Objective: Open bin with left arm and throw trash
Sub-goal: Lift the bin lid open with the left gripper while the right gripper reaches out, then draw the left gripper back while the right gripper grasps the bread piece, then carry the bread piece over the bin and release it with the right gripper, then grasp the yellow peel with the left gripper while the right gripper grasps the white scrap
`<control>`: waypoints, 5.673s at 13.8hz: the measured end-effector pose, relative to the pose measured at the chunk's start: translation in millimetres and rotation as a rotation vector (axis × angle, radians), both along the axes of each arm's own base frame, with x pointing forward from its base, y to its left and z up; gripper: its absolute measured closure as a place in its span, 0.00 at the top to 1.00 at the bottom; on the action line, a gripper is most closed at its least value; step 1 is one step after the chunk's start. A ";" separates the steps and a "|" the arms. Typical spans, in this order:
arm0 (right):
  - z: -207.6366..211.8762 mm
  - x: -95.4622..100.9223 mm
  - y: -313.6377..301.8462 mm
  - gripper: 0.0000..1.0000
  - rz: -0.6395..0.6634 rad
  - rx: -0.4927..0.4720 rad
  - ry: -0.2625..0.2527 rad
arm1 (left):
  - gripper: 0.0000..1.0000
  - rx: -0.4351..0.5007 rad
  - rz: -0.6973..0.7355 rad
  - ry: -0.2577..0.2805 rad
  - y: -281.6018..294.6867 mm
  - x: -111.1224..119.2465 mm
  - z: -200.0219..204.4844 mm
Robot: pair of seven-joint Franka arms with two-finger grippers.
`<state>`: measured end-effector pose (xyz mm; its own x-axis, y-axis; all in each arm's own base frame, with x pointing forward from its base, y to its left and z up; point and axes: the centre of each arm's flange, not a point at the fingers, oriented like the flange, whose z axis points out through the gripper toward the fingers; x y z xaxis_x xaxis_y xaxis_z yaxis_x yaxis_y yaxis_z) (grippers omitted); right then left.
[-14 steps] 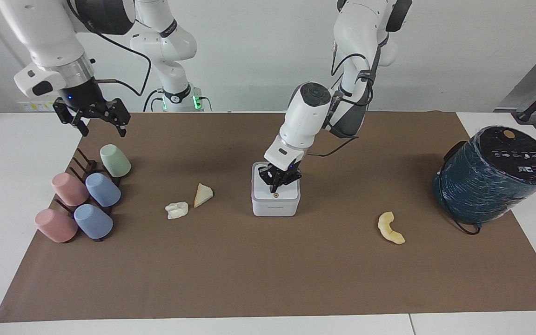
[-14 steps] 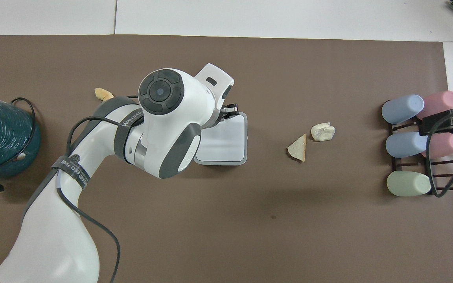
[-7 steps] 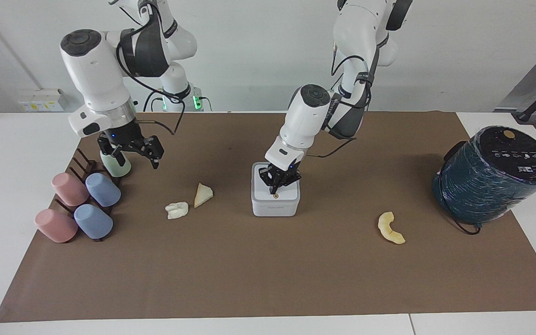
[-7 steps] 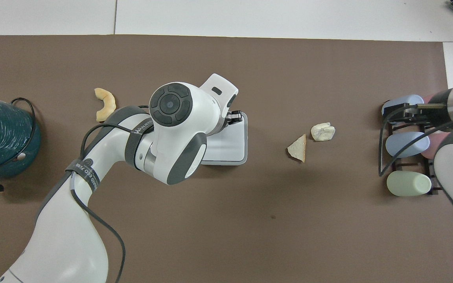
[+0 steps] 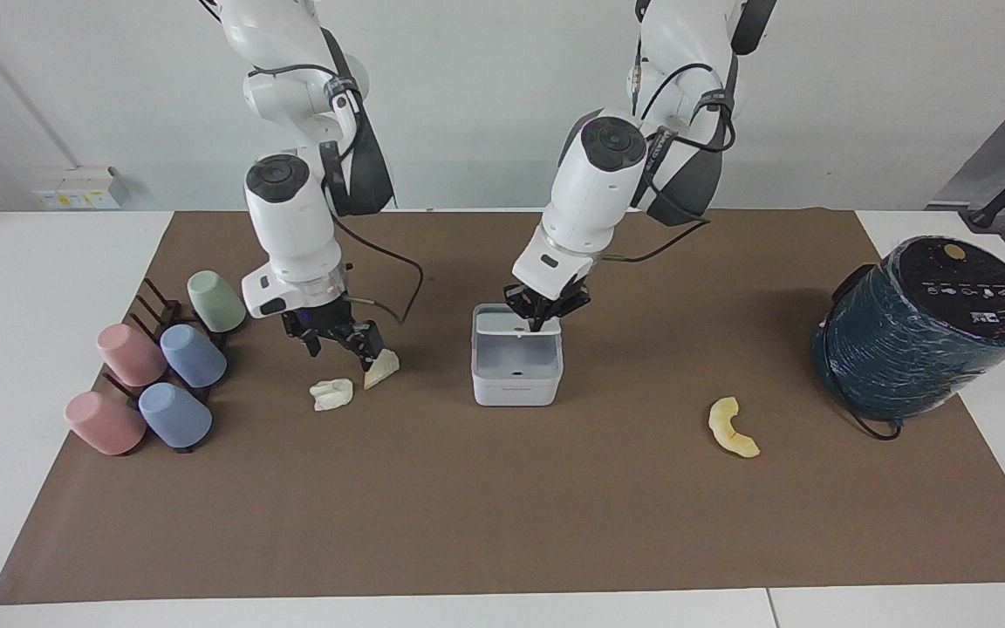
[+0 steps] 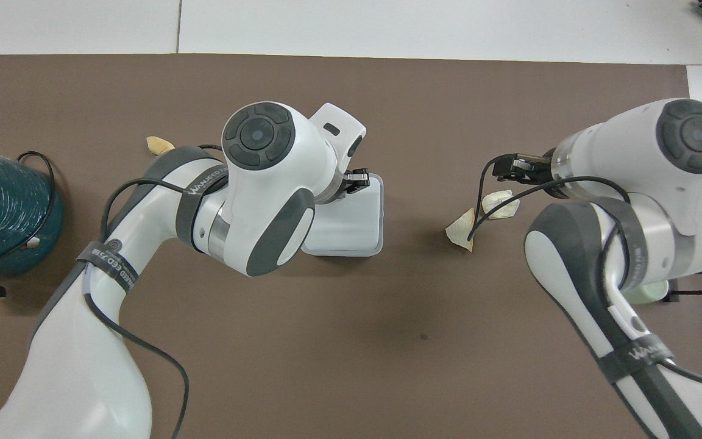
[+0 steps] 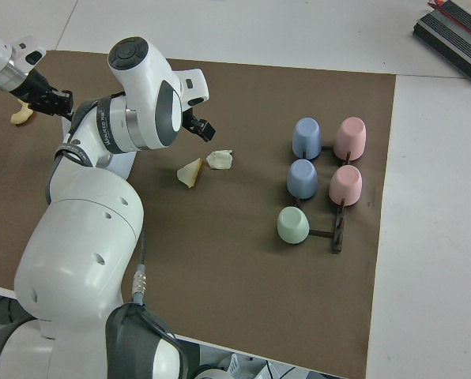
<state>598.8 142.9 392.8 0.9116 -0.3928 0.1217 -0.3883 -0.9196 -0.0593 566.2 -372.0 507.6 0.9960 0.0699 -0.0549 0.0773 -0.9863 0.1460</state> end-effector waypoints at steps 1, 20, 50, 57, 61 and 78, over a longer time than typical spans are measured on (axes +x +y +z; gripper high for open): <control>-14.3 -2.3 6.7 1.00 -0.018 0.002 0.005 | 0.01 0.016 0.002 0.020 6.9 -0.5 12.6; -105.0 -28.0 12.7 0.80 -0.083 -0.008 0.060 | 0.26 0.122 -0.221 0.030 306.5 26.2 107.3; 54.7 16.4 133.4 0.12 -0.131 0.420 -0.164 | 1.00 0.193 -0.178 -0.171 334.7 41.9 97.3; 31.5 0.4 177.7 0.12 -0.073 0.414 -0.141 | 1.00 0.170 -0.176 -0.132 333.7 28.3 83.1; 17.7 -8.5 184.0 0.12 -0.086 0.429 -0.102 | 1.00 0.168 -0.175 -0.130 333.9 26.2 82.4; 38.2 -10.5 172.6 1.00 -0.141 0.480 -0.104 | 1.00 0.090 -0.067 -0.215 296.3 79.8 -28.2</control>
<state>588.3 315.5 431.0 0.8382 -0.5451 -0.0154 -0.4764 -0.7181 -0.5073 646.0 -75.7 479.4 0.9867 -0.0022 0.1627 -0.0126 -0.9979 0.0629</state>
